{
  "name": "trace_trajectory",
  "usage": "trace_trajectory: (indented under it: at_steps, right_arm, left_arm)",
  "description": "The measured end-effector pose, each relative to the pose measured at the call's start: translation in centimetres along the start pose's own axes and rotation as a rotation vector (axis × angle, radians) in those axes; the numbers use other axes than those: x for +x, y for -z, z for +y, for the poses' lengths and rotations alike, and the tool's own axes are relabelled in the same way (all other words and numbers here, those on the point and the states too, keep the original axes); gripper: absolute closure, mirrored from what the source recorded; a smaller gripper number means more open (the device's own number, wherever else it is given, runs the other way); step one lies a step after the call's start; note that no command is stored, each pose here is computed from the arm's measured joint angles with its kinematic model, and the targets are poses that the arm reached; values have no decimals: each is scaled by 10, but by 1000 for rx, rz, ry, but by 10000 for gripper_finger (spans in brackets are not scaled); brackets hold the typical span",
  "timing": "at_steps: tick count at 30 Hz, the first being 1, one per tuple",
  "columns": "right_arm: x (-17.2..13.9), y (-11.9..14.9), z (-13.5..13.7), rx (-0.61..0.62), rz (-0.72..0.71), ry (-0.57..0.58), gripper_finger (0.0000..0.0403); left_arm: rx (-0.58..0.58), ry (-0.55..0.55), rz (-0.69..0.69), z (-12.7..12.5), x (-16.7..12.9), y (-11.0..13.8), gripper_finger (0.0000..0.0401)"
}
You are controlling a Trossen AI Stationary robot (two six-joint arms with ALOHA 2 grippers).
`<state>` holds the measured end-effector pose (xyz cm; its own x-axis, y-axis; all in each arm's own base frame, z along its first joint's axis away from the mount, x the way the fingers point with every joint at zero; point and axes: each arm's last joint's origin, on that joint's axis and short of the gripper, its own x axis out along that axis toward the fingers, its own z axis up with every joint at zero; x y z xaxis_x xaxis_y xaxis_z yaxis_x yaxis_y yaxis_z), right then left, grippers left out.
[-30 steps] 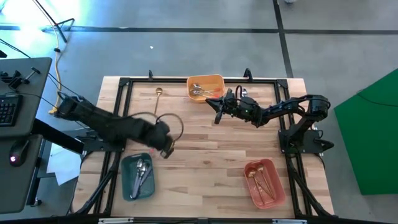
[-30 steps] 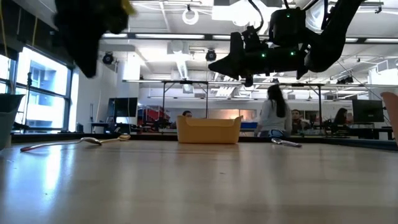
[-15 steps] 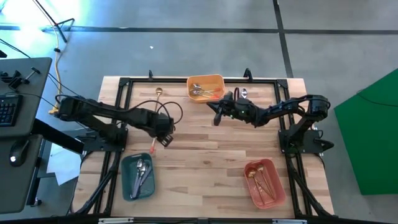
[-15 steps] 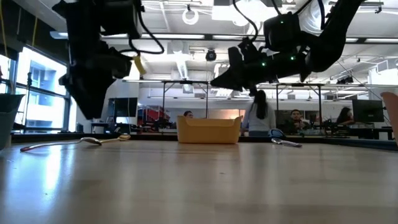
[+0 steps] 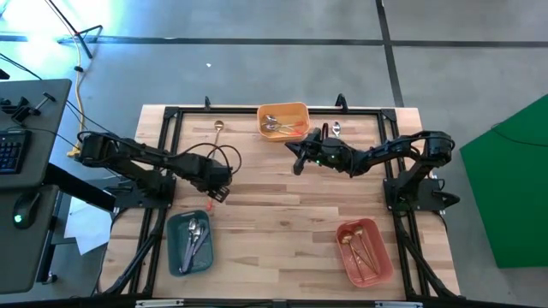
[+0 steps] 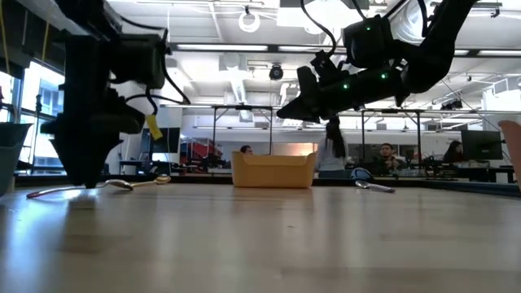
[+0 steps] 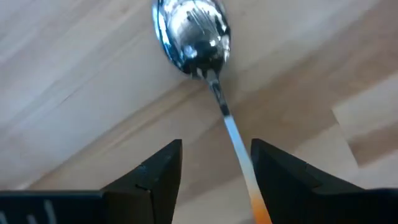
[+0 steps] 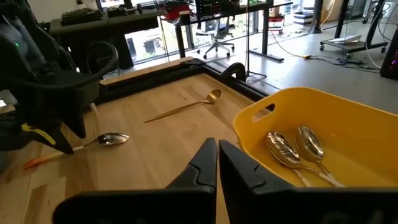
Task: Sort silverware by color (type)
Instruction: Put the orange spoon into the yellow bin
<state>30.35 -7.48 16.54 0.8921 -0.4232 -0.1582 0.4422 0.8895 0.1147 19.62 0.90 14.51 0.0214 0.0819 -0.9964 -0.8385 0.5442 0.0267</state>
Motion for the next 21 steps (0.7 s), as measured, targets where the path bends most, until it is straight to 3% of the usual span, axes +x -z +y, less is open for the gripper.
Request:
trace_trajectory:
  at_steps: [10, 21]
  right_arm:
    - [0, 0, 0, 0, 1, 0, 403]
    - [0, 3, 0, -7, 29, 4, 403]
  left_arm:
    - [12, 40, -62, 3, 13, 0, 278]
    - [90, 76, -97, 0, 9, 2, 394]
